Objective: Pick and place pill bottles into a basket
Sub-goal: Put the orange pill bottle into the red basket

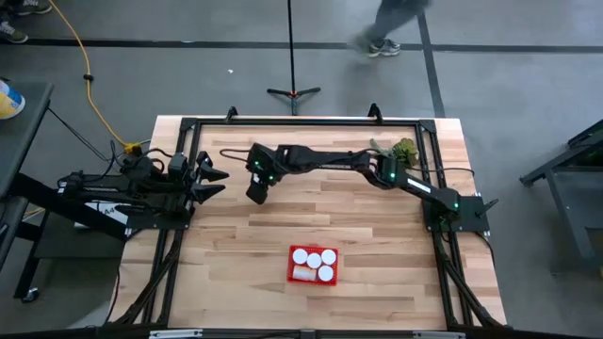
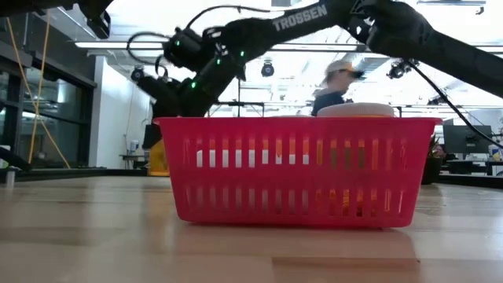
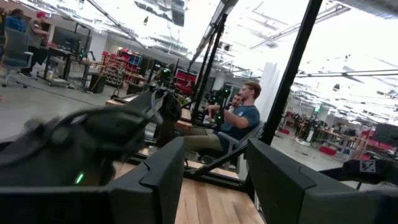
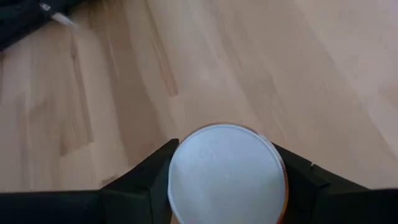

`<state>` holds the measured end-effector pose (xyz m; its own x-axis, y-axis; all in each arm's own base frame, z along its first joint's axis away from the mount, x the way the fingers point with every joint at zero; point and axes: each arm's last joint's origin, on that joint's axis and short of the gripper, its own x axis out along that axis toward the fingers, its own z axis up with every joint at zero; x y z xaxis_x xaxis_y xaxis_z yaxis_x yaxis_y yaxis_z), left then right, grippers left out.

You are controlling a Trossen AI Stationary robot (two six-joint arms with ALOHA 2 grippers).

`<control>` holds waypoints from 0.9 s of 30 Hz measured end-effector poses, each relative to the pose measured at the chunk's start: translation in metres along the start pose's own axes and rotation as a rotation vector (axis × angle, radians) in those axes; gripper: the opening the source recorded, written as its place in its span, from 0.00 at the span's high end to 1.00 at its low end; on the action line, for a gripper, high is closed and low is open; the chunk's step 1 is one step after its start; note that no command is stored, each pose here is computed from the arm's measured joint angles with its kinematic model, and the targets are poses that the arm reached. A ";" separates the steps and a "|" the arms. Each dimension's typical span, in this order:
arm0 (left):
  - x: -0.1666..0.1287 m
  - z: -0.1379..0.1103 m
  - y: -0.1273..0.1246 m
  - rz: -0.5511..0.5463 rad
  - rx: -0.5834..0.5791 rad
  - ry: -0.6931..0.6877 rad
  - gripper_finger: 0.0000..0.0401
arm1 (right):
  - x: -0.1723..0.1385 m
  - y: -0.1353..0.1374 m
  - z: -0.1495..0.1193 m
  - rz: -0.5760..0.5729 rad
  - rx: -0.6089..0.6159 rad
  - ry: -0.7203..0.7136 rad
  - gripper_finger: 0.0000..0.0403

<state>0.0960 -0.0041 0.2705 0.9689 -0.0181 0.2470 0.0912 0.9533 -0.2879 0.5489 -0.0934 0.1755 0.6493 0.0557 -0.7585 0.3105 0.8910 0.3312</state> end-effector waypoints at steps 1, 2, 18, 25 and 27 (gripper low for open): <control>0.000 0.000 0.000 0.001 0.000 -0.001 0.47 | -0.004 0.003 0.001 -0.008 -0.003 0.000 0.52; 0.000 0.000 0.000 0.001 0.001 -0.002 0.47 | -0.009 0.006 0.002 -0.018 -0.010 -0.009 0.52; 0.000 0.000 0.001 0.036 0.035 -0.009 0.47 | -0.073 0.073 -0.009 -0.094 -0.150 0.064 0.52; 0.000 0.000 0.001 0.047 0.035 -0.007 0.47 | -0.098 0.109 -0.026 -0.108 -0.191 0.118 0.51; 0.000 0.000 0.002 0.051 0.035 -0.006 0.47 | -0.103 0.119 -0.033 -0.130 -0.209 0.133 0.50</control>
<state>0.0965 -0.0027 0.2697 0.9707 0.0320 0.2381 0.0338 0.9630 -0.2674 0.4963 0.0219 0.2745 0.5120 -0.0190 -0.8588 0.2264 0.9674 0.1135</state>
